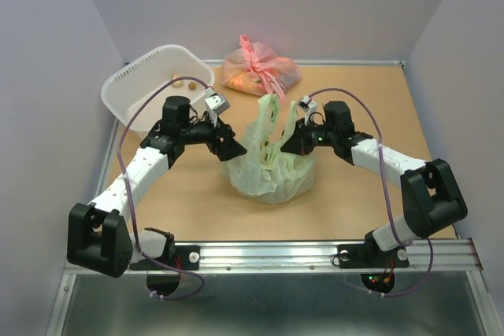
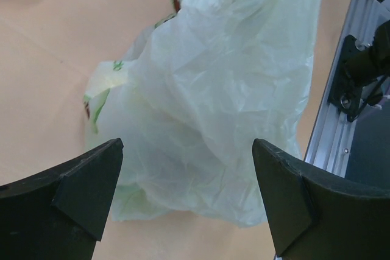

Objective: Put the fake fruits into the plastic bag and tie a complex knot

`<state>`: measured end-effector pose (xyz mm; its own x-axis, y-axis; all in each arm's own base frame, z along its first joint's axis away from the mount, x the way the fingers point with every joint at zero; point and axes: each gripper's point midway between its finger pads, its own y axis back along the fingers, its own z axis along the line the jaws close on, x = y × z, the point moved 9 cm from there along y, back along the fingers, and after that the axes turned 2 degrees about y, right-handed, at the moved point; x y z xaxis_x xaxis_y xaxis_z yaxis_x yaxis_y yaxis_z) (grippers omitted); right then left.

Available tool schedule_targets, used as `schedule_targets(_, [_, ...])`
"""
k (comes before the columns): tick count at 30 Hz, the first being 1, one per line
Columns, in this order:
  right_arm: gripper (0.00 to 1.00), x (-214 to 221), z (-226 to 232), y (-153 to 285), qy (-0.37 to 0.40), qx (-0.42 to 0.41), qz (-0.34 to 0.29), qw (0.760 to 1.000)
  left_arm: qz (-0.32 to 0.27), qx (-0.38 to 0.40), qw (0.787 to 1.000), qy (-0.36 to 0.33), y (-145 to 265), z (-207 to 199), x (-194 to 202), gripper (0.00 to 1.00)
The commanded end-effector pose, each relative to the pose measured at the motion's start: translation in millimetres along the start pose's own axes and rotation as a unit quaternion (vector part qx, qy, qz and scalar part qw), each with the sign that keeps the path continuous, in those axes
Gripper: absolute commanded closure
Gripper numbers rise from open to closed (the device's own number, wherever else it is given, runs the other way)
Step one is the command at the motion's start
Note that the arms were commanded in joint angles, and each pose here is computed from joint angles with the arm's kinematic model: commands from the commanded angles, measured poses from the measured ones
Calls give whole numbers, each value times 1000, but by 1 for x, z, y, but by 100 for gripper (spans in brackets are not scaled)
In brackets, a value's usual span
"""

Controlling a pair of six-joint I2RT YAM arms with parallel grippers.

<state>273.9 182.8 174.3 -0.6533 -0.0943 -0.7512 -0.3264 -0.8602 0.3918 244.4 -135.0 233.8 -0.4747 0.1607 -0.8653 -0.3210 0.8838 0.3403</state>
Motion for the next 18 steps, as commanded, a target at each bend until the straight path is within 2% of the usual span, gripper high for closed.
schedule_targets(1, [100, -19, 9, -5, 49, -26, -9, 998, -40, 65, 996, -54, -22, -15, -20, 1])
schedule_targets(10, [100, -17, 16, -8, 89, -58, -3, 994, -52, 45, 994, -87, -59, 2, -24, 1])
schedule_targets(18, [100, -25, 22, -14, 115, -87, -3, 990, -41, 125, 986, -101, -91, -13, -20, 1])
